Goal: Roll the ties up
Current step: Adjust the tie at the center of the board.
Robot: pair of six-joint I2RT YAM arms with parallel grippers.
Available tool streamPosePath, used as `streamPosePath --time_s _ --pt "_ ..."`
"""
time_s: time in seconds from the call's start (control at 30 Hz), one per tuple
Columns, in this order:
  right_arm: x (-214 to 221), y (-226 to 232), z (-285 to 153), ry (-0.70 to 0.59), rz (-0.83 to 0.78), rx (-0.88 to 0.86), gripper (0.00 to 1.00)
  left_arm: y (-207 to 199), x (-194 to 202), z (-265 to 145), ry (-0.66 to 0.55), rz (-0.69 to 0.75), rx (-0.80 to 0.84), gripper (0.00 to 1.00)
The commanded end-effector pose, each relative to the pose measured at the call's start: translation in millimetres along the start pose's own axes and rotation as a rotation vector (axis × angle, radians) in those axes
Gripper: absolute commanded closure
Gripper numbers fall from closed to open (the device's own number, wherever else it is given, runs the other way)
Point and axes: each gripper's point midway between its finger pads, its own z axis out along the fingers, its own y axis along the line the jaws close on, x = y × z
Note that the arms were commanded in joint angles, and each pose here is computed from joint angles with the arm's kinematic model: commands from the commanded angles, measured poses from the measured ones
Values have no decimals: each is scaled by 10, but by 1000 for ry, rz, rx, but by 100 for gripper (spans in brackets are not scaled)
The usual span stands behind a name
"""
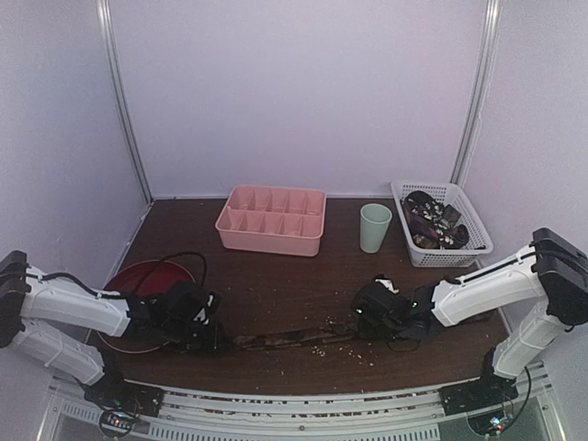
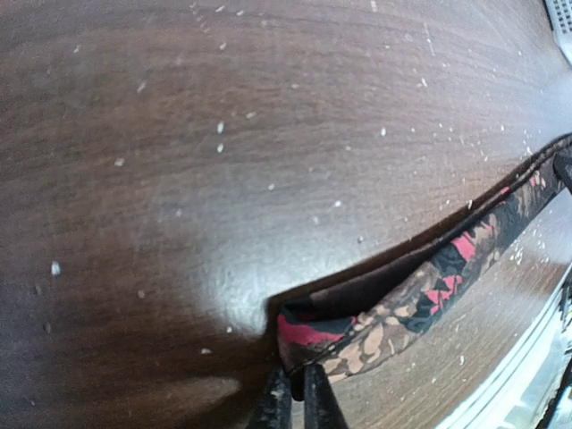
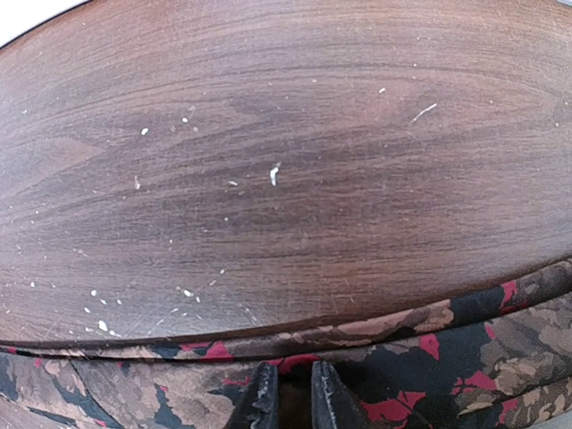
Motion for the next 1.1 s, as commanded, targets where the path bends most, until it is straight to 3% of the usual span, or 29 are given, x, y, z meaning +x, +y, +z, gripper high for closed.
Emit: streamPosePath --time_s 0.0,0.13,0.4,0.63,1.07 --pt "119 -200 21 18 -15 50 83 132 -26 59 8 33 -88 100" --pt "140 -190 51 16 -11 39 84 19 -185 86 -5 87 -111 100" --pt "45 -94 13 -9 6 8 84 291 -539 7 -56 87 -242 100" --pt "-139 91 -268 -24 33 -92 78 298 -664 -56 -86 115 -277 100" --pt "-252 -649 -309 -99 213 111 83 262 -627 5 -69 127 -240 100"
